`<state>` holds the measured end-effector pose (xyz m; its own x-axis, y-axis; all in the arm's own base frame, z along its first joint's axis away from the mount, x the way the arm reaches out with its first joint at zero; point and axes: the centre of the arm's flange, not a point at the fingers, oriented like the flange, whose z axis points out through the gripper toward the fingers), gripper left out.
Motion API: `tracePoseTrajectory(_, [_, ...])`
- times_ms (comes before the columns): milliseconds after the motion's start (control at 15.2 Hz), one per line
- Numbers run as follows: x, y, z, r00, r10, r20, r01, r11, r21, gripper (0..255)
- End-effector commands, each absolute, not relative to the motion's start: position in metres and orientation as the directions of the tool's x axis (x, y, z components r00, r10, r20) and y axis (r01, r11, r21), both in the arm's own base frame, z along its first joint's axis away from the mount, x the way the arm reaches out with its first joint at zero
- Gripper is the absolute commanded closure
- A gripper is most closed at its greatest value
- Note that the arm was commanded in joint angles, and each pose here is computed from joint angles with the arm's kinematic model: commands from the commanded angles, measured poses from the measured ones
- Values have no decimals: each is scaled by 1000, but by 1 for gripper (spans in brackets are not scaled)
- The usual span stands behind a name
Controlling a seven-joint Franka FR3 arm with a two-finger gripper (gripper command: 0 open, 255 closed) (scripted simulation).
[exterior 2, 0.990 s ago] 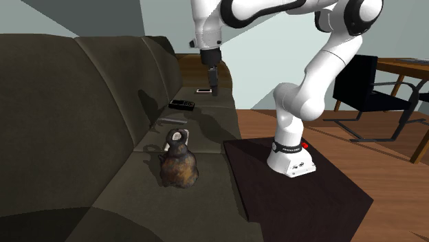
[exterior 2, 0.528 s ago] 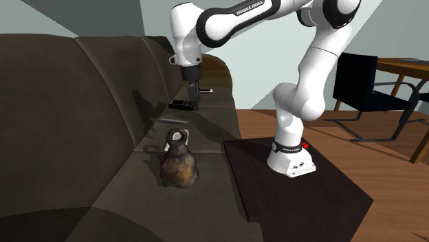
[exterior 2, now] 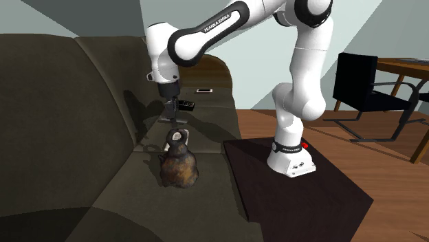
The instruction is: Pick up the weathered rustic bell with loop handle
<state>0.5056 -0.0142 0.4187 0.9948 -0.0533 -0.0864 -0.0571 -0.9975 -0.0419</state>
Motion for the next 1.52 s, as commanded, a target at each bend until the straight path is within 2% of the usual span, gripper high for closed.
tracePoseTrajectory(0, [525,-8,400,996,-39,-81,-44,-997,-56,0])
tracePoseTrajectory(726, [539,-5,350,997,-29,-78,-35,-997,-65,0])
tracePoseTrajectory(792, [538,-6,349,997,-29,-78,-35,-997,-65,255])
tracePoseTrajectory(1452, [539,-5,355,997,-29,-78,-35,-997,-65,255])
